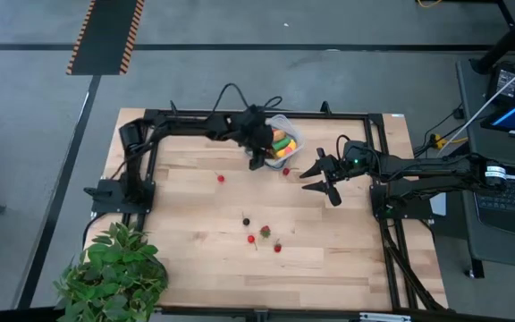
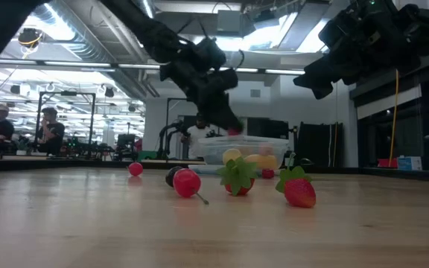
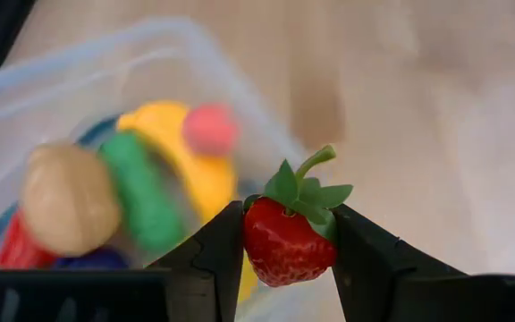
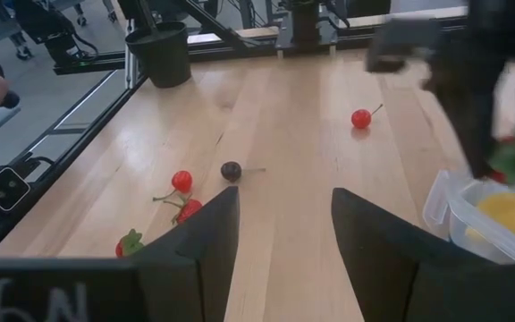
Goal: Pick and placing Produce into tupperware
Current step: Put the top red strawberry into the transparent container
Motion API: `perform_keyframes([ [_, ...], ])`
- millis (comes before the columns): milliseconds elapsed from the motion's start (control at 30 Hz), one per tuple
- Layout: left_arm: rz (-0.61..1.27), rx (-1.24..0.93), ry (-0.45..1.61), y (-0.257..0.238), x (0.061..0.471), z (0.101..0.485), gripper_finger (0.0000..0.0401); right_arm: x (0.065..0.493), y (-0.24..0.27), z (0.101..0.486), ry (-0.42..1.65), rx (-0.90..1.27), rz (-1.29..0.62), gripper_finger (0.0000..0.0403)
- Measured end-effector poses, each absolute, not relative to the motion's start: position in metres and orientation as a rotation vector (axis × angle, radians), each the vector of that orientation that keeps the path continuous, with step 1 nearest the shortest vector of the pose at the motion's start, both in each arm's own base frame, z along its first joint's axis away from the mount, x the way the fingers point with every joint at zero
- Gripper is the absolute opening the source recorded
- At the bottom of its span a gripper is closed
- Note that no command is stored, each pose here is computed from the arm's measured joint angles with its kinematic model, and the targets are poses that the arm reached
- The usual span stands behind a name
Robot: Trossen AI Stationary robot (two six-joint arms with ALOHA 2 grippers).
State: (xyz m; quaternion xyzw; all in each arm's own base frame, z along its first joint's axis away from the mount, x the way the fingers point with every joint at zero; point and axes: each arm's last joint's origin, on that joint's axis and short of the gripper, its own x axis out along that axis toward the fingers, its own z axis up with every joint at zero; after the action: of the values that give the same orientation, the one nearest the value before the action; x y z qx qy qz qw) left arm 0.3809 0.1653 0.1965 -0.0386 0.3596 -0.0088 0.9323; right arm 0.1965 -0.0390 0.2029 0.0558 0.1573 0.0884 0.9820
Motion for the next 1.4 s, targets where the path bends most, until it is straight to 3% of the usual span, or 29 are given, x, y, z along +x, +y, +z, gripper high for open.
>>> perform_keyframes([
  [400, 0.031, -0.051, 0.820, 0.203, 0.394, 0.206, 0.0129, 0.196, -0.039, 0.203, 0.317, 0.109, 0.179, 0.0181],
  [1400, 0.031, -0.098, 0.931, 0.209, 0.394, 0.175, 0.0129, 0.197, -0.037, 0.203, 0.319, 0.131, 0.183, 0.0181],
])
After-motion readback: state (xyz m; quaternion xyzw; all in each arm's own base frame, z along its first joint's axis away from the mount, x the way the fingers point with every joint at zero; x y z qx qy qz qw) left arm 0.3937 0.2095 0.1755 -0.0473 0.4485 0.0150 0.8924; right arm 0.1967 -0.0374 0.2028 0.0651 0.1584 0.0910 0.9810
